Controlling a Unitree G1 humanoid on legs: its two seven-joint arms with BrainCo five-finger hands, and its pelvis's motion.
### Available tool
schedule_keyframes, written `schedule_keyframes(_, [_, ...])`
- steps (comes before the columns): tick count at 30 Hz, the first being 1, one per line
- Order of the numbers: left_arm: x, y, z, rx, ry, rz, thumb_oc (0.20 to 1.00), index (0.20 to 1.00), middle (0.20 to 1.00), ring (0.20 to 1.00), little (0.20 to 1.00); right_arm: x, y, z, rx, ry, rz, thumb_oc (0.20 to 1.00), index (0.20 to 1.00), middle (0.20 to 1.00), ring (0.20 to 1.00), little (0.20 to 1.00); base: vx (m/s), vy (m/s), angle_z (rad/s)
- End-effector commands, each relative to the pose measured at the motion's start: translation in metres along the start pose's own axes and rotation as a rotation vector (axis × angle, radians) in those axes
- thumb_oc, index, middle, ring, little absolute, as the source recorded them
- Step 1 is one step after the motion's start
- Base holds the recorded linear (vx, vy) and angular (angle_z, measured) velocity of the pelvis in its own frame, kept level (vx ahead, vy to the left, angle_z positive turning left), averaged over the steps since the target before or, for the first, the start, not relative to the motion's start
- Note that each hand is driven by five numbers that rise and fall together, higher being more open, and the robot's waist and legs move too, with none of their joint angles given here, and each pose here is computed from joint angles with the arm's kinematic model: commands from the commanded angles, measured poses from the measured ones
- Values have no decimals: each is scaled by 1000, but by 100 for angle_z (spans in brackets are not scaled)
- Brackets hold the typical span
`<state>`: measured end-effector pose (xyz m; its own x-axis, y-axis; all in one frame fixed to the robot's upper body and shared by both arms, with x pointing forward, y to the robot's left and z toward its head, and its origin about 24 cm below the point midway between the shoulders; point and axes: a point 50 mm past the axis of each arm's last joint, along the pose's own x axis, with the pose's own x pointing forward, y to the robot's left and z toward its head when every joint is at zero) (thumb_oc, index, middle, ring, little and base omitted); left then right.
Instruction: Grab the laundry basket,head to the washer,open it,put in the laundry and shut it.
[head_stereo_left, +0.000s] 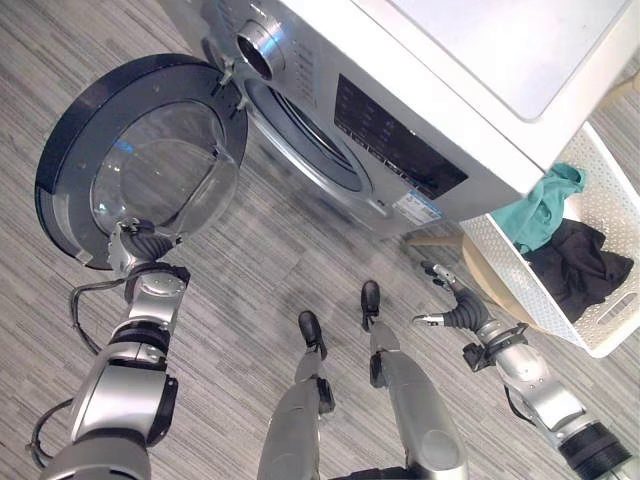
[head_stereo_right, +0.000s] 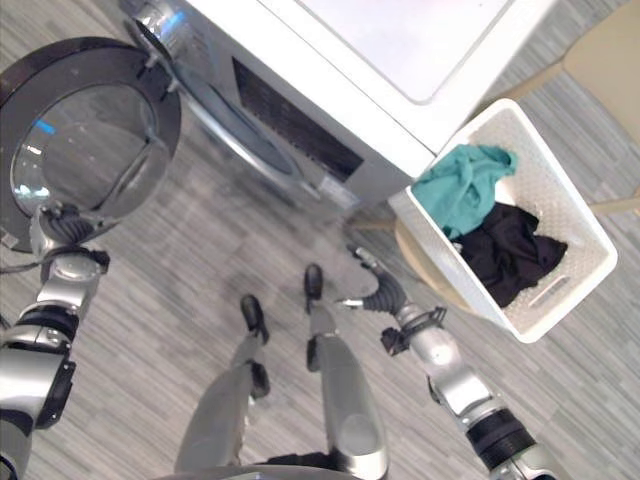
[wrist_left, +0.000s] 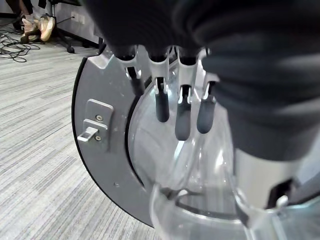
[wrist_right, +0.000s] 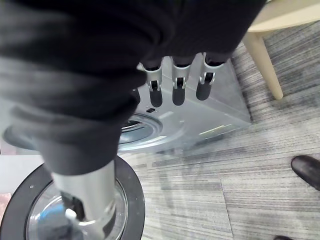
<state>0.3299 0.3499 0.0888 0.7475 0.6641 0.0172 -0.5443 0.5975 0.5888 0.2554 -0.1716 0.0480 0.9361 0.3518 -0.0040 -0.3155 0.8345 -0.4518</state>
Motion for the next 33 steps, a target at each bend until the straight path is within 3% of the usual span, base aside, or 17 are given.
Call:
schedule_keyframes(1, [9,44,-16,61,31,146,1000,1000,1000,1000,1000,-6,6,14,94,-91,-20,1000,1000,1000,1000,1000,0,0,0])
schedule_keyframes(7, [-32,-10,-54,-9,39,-38,1000,1000,1000,1000,1000,-2,7,15,88,-91,-26,1000,1000,1000,1000,1000,51,-6,0])
schedule_keyframes(9, [-59,-32,-75,-31,63,-135,1000,1000,1000,1000,1000,-3,4,14,76,-88,-40,1000,1000,1000,1000,1000,138,52,-13])
schedule_keyframes(10, [-88,-51,-96,-34,102,-233,1000,1000,1000,1000,1000,-6,0,12,50,-74,-56,1000,1000,1000,1000,1000,114,63,-10])
schedule_keyframes(11, [-88,-51,-97,-34,103,-232,1000,1000,1000,1000,1000,-6,0,12,50,-74,-56,1000,1000,1000,1000,1000,157,105,-21])
schedule_keyframes(12, [-116,-65,-118,-8,152,-332,1000,1000,1000,1000,1000,-10,-6,10,-1,-57,-69,1000,1000,1000,1000,1000,68,53,-27])
schedule_keyframes(13, [-116,-65,-118,-8,152,-332,1000,1000,1000,1000,1000,-10,-6,10,-1,-57,-69,1000,1000,1000,1000,1000,117,83,-30])
schedule_keyframes(15, [-153,-77,-150,43,249,-459,1000,1000,1000,1000,1000,-20,-15,7,-45,-37,-102,1000,1000,1000,1000,1000,89,73,-20])
schedule_keyframes(23, [-213,-86,-199,123,461,-628,1000,1000,1000,1000,1000,-29,-25,13,-107,-64,-181,1000,1000,1000,1000,1000,17,24,-50])
schedule_keyframes(33, [-245,-84,-227,198,616,-707,1000,1000,1000,1000,1000,-25,-26,20,-128,-95,-169,1000,1000,1000,1000,1000,108,-130,-93])
